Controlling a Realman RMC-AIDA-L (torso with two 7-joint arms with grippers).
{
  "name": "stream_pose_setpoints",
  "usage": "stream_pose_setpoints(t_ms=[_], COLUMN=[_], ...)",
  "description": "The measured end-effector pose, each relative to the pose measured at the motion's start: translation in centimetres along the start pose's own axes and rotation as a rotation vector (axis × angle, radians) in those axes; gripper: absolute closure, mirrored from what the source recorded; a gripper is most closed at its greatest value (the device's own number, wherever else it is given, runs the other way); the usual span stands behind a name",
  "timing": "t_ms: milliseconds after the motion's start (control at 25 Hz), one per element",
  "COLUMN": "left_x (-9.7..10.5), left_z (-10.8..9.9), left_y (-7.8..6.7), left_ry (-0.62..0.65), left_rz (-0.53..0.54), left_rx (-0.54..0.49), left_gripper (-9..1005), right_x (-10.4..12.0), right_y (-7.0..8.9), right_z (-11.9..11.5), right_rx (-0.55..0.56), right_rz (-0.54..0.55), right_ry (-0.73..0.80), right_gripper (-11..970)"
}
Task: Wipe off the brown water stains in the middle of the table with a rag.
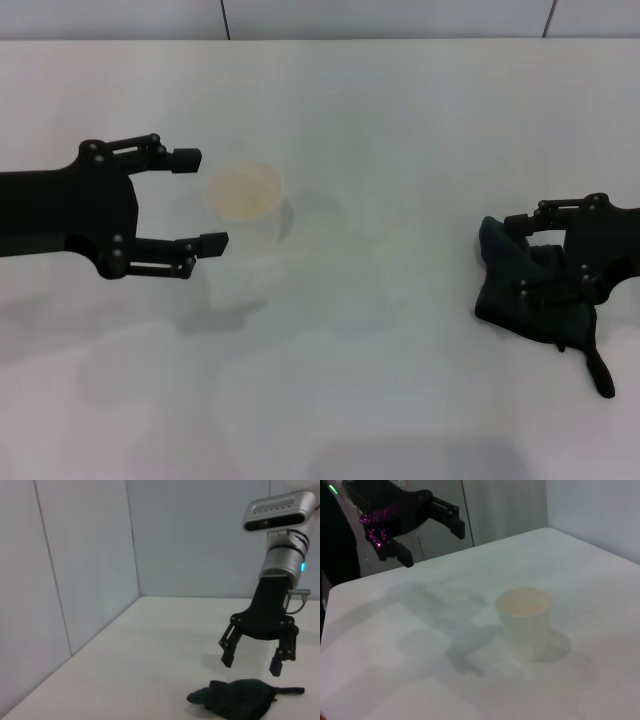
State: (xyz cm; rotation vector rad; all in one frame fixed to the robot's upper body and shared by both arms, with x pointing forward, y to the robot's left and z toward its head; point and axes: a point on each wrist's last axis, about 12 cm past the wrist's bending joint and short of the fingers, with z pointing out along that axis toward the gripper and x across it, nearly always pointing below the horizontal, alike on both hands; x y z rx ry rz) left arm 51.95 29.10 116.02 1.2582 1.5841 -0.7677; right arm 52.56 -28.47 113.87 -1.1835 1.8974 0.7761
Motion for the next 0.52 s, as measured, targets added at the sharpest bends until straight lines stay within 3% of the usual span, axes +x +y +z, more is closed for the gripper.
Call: stream_pose_setpoints(t_ms=[520], left_x=[0.16], left_z=[0.50], left_y=[-0.52], left_ry=[0.002], left_rz=[-0.008], left_rx=[0.041], left_gripper=[106], right_x=[0.00], right_y=[-0.22], right_z=[0.17], right_rx=[0.003], right_rz=[0.007], right_ry=[0.001], right_gripper=[146])
